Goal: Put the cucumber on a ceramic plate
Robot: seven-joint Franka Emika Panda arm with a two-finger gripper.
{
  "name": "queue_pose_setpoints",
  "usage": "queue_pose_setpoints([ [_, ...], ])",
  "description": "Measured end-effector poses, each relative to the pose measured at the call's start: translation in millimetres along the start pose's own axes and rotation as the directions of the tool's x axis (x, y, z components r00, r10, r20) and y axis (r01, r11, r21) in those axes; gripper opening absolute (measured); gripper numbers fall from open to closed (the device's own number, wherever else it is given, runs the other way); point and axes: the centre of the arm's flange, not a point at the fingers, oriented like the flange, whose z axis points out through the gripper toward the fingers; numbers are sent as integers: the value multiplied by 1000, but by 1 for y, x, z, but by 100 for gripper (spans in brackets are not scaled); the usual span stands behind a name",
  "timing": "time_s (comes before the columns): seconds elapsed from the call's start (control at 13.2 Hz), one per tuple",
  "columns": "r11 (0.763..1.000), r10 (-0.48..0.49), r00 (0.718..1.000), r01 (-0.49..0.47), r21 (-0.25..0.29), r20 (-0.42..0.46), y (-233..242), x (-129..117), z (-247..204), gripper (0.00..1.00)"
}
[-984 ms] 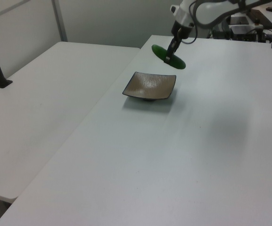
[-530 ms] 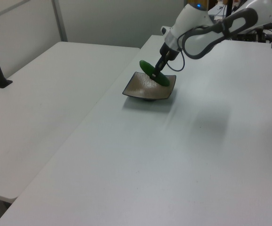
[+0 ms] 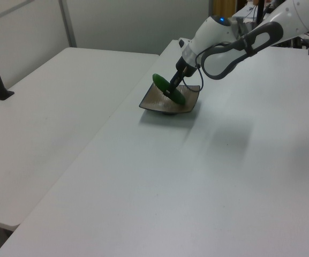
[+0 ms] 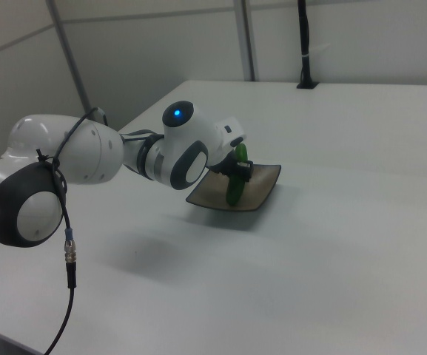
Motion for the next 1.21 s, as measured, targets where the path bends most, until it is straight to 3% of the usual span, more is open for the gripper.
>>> queue_pose_setpoints([
  [0.3,1000,-8,1000,8,4,-2,-6,2,0,68],
  [0.45,1000,-22,1000,22,1,-3,-7,2,0,98],
  [0.68,1000,-31,999,31,1,-20,-11,10,-10,100],
  [0.91,999,-34,998,34,-1,-52,-13,25,-51,100],
  [1.21,999,-38,993,34,38,110,-12,36,-126,100],
])
